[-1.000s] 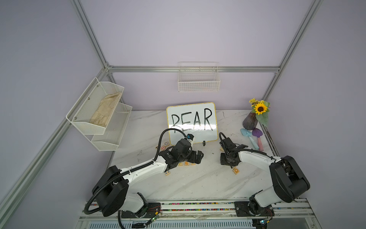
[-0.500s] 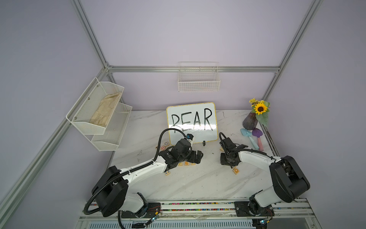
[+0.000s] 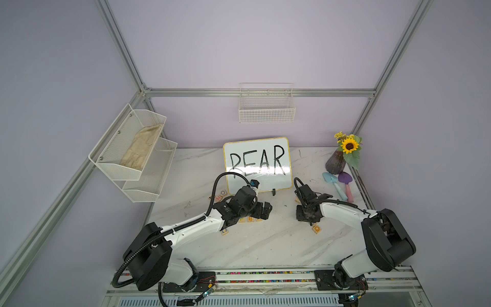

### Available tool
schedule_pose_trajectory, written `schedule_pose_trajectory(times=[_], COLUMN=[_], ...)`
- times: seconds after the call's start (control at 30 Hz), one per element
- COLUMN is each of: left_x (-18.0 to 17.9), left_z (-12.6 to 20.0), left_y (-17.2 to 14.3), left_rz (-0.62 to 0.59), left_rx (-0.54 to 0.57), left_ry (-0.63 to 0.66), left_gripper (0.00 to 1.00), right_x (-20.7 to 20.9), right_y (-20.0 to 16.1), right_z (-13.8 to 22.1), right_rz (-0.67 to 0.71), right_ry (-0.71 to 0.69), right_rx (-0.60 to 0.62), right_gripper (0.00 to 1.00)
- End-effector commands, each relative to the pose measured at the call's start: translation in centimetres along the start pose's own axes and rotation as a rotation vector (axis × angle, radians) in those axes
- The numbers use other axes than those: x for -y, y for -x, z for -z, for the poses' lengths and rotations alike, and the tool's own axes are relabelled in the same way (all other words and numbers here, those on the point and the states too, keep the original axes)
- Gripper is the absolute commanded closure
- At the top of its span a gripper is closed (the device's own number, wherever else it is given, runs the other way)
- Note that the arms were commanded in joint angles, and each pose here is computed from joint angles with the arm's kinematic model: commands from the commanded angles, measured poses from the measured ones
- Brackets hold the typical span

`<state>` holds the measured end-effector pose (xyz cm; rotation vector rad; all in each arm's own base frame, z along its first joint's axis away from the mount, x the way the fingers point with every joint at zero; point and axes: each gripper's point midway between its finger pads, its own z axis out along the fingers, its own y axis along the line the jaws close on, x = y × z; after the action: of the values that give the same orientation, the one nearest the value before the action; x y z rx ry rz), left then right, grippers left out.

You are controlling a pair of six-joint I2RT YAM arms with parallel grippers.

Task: Spell the uppercase word “pear” with letter blocks
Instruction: Pick up the letter block from the center of the board.

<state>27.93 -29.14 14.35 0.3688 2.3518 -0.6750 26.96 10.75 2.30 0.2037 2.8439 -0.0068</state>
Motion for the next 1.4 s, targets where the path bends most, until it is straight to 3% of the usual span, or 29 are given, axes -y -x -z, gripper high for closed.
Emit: schedule_pose_trajectory(times=[0.0, 0.77, 1.37], left_x=[2.1, 1.6, 0.2], left_z=[1.8, 2.2, 4.0], left_y=[3.9, 3.7, 3.6], left_rz=[-0.009, -0.008, 0.019], left_rx=[0.104, 0.112, 0.16], left_ry=[-0.046, -0.029, 0.029], left_gripper=[0.0, 0.0, 0.0], right_x=[1.1, 0.0, -8.2], right_y=[-0.7, 1.2, 2.7], right_z=[-0.1, 2.6, 5.0], right_rz=[-0.02, -0.034, 0.098], right_ry=[-0.034, 0.009, 0.105], right_rx=[-0.015, 0.048, 0.146], right_gripper=[0.63, 0.72, 0.72])
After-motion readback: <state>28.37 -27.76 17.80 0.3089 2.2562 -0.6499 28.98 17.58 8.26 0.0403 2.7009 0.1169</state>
